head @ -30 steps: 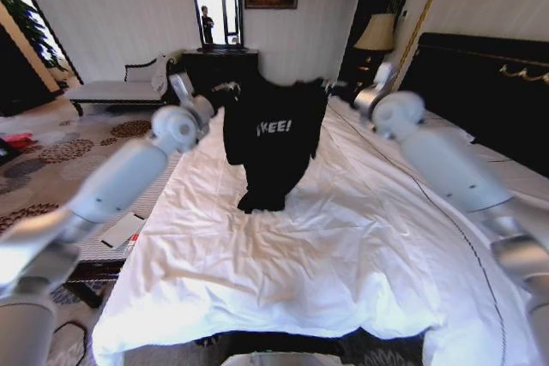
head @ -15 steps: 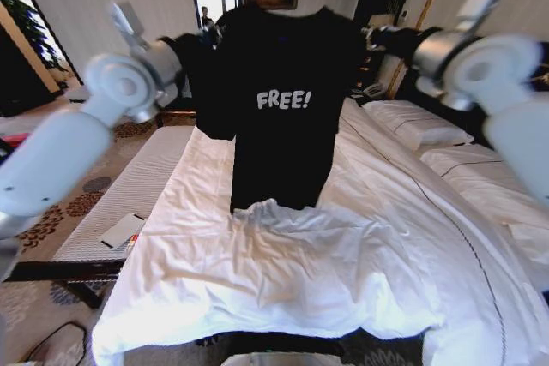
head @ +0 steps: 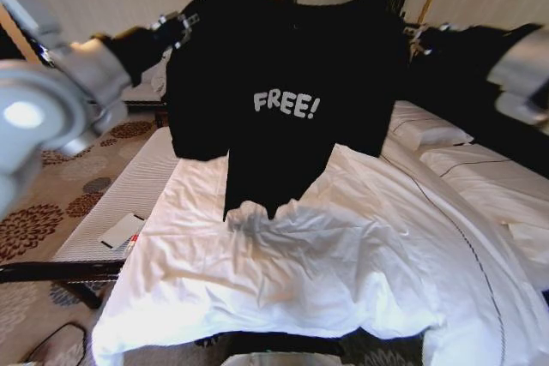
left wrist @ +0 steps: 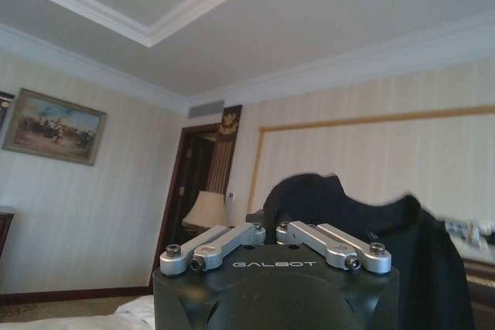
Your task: Fold the clothes on the bed.
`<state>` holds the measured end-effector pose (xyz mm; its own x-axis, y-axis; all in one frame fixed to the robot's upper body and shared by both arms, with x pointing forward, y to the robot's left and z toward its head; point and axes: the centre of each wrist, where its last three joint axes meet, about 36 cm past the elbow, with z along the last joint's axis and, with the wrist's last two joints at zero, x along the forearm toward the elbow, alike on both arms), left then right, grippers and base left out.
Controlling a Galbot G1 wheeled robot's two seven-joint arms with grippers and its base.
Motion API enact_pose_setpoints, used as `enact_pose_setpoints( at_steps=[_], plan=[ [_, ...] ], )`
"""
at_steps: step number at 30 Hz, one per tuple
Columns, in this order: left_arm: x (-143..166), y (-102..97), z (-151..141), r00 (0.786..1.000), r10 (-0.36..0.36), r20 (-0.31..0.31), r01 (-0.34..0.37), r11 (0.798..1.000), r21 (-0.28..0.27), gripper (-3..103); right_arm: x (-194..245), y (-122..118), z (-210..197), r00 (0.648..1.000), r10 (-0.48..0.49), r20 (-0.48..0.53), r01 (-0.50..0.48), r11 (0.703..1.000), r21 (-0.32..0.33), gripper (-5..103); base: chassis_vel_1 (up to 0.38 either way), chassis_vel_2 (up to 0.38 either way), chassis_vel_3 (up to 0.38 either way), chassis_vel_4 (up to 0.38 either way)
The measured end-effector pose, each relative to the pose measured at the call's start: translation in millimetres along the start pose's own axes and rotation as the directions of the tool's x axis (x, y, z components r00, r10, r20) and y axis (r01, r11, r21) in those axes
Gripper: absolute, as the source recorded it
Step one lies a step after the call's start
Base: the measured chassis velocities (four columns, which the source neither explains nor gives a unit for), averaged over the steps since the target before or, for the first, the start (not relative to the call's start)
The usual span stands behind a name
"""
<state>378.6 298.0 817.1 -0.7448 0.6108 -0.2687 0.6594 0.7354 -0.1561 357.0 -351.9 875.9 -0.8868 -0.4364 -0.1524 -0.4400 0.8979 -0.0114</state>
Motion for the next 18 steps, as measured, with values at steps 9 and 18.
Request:
enact_pose_setpoints(
  at_steps=[9, 18],
  plan=[
    [34.6, -32.7, -3.5, 0.999, 0.006, -0.041, -0.007, 1.0, -0.014, 0, 25.1, 43.6, -8.8, 0.998, 0.005, -0.069, -0.004, 1.0, 0.021, 0, 0.0, 0.0, 0.0, 0.0],
    [49.0, -55.7, -39.2, 1.0, -0.019, -0.019, 0.019, 1.0, -0.007, 0, 41.6, 69.8, -17.0, 0.99, 0.04, -0.137, -0.039, 0.999, 0.014, 0, 0.0, 0.0, 0.0, 0.0]
  ],
)
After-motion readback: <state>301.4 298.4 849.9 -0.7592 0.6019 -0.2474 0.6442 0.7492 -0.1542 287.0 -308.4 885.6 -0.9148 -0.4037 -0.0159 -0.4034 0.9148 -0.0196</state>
